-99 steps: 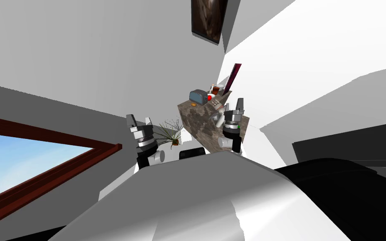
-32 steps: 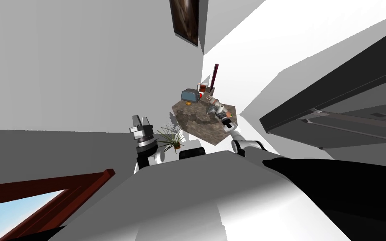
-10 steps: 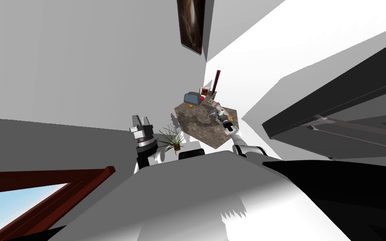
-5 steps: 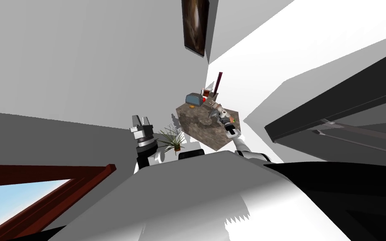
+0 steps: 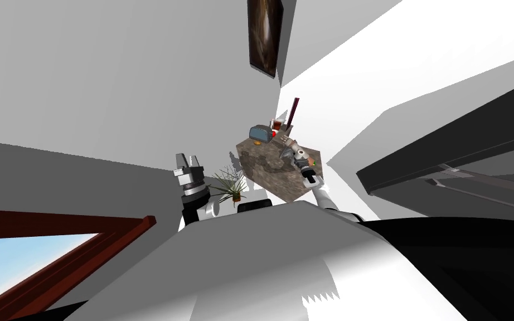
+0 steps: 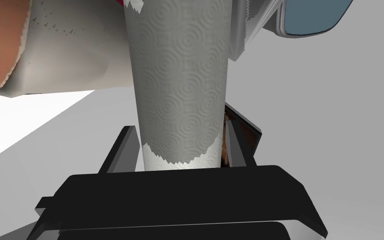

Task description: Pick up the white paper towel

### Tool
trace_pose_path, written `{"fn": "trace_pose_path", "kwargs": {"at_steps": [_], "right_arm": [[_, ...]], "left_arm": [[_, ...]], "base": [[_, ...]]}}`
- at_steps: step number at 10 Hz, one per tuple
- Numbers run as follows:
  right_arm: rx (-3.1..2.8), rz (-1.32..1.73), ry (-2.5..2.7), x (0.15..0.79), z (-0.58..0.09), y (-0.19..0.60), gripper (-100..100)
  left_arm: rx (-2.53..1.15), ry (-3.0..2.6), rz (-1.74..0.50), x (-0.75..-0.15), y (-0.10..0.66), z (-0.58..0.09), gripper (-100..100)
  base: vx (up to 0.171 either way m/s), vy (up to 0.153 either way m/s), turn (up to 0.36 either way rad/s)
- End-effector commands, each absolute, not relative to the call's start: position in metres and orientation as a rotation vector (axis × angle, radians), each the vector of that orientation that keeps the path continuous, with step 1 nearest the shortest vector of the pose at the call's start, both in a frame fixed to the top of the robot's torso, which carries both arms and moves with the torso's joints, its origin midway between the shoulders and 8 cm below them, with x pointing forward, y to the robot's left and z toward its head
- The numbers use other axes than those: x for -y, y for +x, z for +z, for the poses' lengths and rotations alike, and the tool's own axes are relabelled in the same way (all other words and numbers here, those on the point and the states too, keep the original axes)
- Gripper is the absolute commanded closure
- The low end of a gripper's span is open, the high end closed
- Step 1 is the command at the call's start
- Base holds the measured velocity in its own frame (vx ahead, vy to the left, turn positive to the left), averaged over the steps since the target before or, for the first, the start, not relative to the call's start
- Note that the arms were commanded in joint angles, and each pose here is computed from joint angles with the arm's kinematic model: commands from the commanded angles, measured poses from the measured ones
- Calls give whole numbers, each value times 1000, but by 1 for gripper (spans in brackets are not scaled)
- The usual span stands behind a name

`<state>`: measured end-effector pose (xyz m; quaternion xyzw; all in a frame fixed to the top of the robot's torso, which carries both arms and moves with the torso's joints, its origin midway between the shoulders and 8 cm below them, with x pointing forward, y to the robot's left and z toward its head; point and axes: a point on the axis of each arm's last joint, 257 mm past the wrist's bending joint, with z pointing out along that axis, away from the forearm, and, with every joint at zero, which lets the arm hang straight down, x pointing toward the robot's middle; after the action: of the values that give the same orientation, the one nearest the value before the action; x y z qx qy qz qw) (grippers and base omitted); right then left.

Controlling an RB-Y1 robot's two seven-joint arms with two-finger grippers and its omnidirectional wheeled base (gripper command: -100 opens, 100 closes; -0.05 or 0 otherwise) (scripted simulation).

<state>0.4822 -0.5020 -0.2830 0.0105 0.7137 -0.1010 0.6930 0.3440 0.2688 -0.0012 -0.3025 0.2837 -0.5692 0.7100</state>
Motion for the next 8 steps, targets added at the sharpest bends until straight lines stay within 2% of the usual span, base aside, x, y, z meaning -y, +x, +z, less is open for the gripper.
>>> {"fn": "trace_pose_path", "kwargs": {"at_steps": [1,6,8], "right_arm": [[-1599,-233,24,504,-284,470,100],[-1599,-271,63,516,-278,428,100],[-1578,-275,43,513,-266,425,100]], "left_arm": [[-629,-671,-1263,-269,344,-1,0],[-630,-671,-1263,-269,344,-1,0],[-630,-671,-1263,-269,344,-1,0]], "base": [[22,-10,6],[35,-18,86],[8,-4,-12]]}}
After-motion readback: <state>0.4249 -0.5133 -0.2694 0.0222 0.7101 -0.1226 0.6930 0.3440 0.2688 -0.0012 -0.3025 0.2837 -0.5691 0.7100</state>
